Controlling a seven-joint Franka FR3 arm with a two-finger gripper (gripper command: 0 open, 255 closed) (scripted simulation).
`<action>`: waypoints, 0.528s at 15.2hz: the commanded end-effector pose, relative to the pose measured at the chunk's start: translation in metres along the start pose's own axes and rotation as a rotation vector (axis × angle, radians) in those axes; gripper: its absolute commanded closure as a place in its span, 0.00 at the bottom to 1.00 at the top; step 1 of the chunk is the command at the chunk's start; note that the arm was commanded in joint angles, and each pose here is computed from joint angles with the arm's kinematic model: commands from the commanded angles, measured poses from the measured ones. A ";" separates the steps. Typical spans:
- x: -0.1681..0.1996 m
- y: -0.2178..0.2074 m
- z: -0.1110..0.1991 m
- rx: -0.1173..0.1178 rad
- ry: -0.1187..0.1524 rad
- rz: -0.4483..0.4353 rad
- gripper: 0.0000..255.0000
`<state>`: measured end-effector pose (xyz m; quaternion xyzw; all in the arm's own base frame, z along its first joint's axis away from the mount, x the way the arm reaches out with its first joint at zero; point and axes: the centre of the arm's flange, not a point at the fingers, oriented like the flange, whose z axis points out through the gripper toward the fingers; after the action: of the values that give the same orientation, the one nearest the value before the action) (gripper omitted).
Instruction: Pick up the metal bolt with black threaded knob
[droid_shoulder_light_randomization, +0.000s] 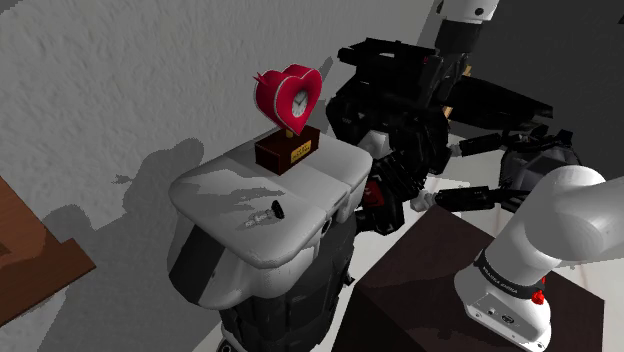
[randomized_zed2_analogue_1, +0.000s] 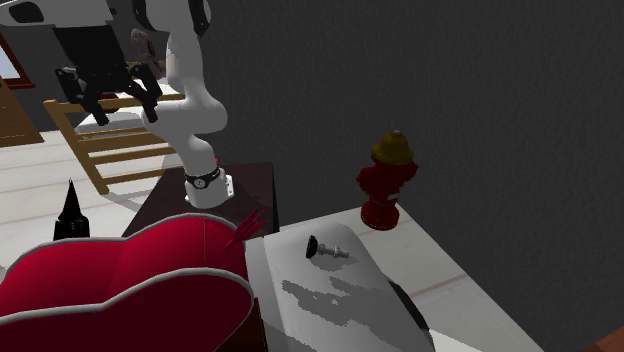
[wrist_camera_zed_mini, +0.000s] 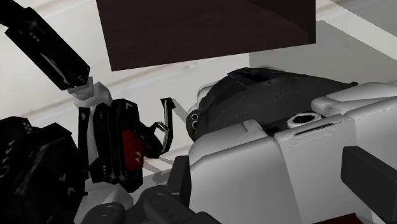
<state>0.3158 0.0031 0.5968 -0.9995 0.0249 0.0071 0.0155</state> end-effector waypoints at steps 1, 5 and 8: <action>0.000 0.000 0.000 0.000 0.000 0.000 0.00; 0.017 -0.047 0.023 -0.023 0.008 -0.032 0.00; 0.030 -0.083 0.040 -0.040 0.014 -0.055 0.00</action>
<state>0.3426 0.0716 0.5643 -1.0000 0.0013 0.0015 -0.0019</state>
